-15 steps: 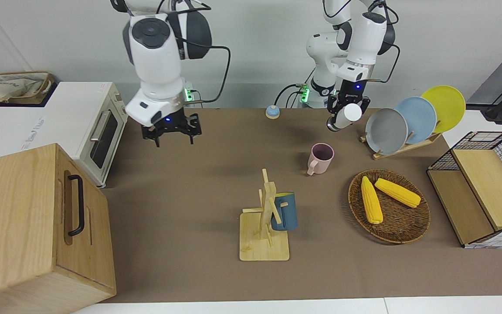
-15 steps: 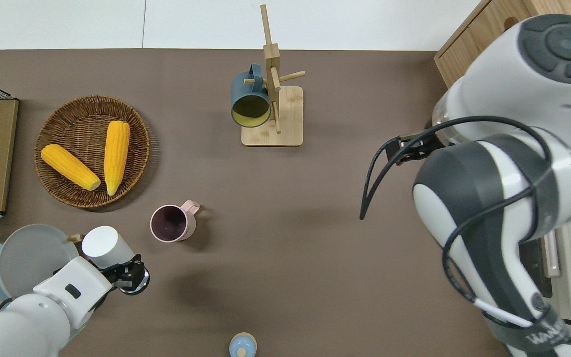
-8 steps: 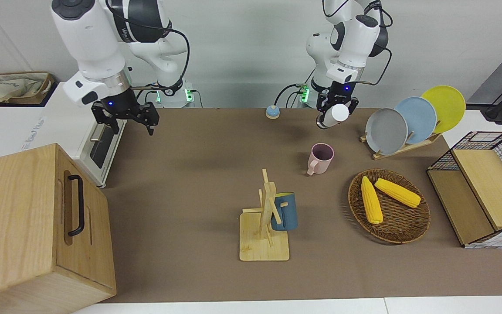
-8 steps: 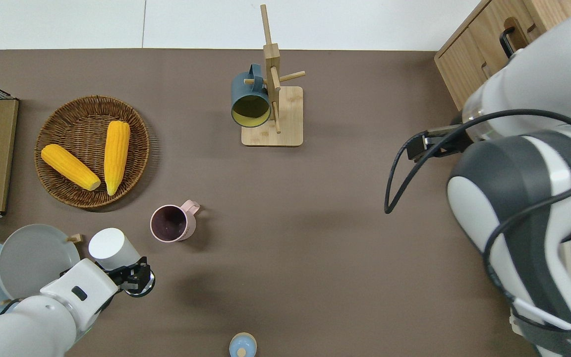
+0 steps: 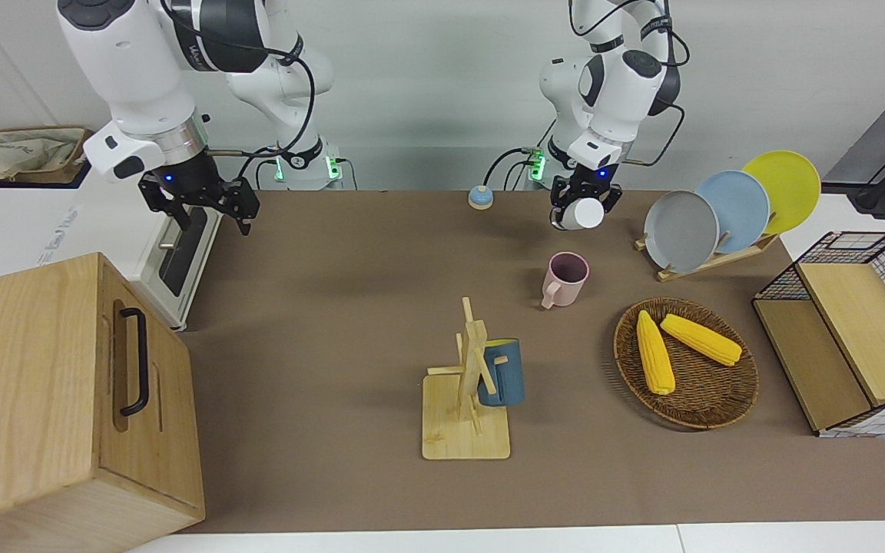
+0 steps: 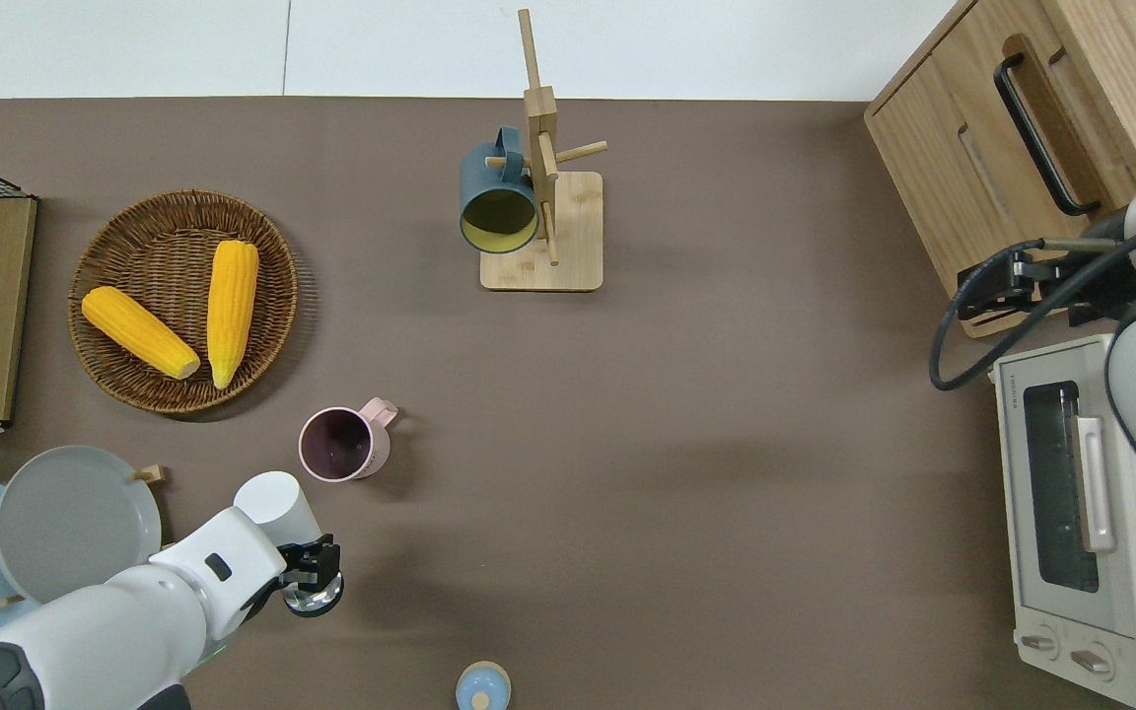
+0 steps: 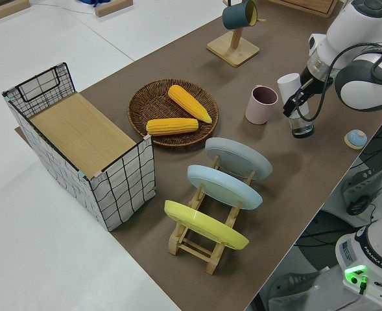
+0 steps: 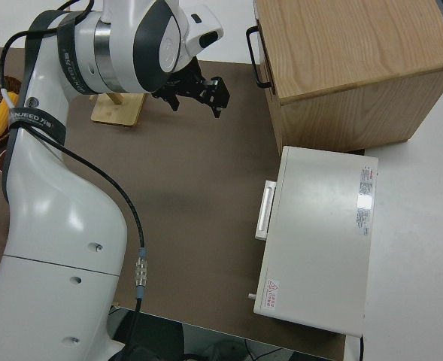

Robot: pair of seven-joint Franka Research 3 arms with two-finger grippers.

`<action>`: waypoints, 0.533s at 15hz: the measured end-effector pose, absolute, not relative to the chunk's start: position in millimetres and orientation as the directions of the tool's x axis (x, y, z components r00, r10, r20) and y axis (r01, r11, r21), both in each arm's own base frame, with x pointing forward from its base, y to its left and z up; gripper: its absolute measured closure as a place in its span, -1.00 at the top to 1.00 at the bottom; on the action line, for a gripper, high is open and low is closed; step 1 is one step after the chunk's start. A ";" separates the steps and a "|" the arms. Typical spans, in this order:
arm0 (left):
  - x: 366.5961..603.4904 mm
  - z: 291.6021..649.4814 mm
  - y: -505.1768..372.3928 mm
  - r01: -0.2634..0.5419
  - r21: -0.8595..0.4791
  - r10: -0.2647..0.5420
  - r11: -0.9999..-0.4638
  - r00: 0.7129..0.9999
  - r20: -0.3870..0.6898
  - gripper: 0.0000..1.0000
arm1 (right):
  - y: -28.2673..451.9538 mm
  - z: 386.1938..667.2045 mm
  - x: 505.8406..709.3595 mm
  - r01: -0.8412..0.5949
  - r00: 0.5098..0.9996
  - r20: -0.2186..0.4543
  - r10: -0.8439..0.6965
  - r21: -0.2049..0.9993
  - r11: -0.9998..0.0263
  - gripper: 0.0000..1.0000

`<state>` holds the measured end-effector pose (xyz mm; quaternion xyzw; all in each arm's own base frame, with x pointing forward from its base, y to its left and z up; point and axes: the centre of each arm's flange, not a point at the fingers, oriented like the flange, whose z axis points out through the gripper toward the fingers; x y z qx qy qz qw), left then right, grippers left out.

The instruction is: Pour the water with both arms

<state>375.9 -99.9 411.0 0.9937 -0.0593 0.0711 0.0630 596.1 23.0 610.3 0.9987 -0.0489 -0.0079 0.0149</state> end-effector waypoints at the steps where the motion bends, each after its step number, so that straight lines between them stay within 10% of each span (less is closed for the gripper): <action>1: 378.2 409.9 -101.9 -0.129 0.119 -0.113 -0.984 0.984 0.135 0.27 | 24.8 613.6 595.6 -0.094 0.996 -0.008 -0.094 0.029 -0.995 0.99; 8: 399.1 413.4 -115.0 -0.143 0.150 -0.144 -0.978 0.990 0.003 0.27 | 29.1 634.3 592.2 -0.087 0.996 0.032 -0.086 0.018 -0.996 0.99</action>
